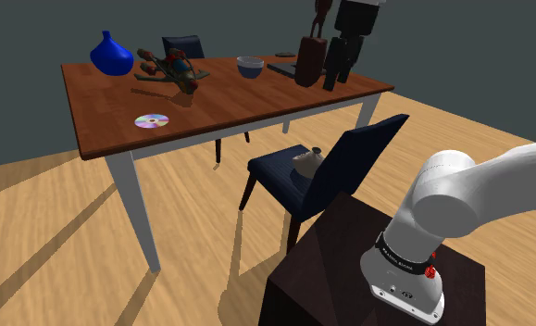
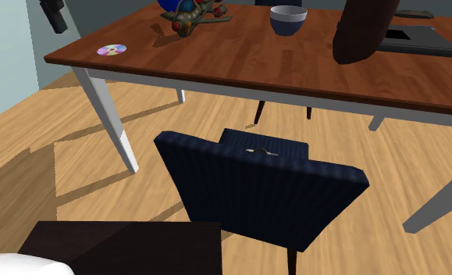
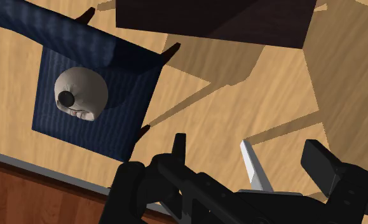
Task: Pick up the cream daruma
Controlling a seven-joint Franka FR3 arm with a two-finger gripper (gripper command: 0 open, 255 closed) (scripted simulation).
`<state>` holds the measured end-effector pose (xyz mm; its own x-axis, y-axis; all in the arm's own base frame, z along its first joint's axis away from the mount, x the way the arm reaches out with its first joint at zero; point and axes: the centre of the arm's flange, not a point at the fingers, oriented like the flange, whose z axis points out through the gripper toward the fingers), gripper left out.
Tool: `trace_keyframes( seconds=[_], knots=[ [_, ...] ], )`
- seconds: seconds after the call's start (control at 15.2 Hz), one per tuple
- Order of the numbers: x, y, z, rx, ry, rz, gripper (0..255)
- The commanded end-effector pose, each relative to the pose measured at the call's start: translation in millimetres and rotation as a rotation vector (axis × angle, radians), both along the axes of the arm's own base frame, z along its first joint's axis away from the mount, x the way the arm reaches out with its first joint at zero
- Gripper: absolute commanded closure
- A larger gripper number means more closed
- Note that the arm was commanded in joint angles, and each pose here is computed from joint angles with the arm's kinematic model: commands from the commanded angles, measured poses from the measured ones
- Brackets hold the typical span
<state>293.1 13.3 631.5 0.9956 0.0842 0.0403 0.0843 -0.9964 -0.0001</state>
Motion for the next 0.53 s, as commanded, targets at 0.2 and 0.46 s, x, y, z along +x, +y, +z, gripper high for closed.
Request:
trace_keyframes(
  seconds=[0.2,0.46],
  knots=[
    [12,-25,-28,-0.004,-0.001,-0.006,0],
    [27,-59,-64,-0.008,-0.003,-0.015,0]
  ],
)
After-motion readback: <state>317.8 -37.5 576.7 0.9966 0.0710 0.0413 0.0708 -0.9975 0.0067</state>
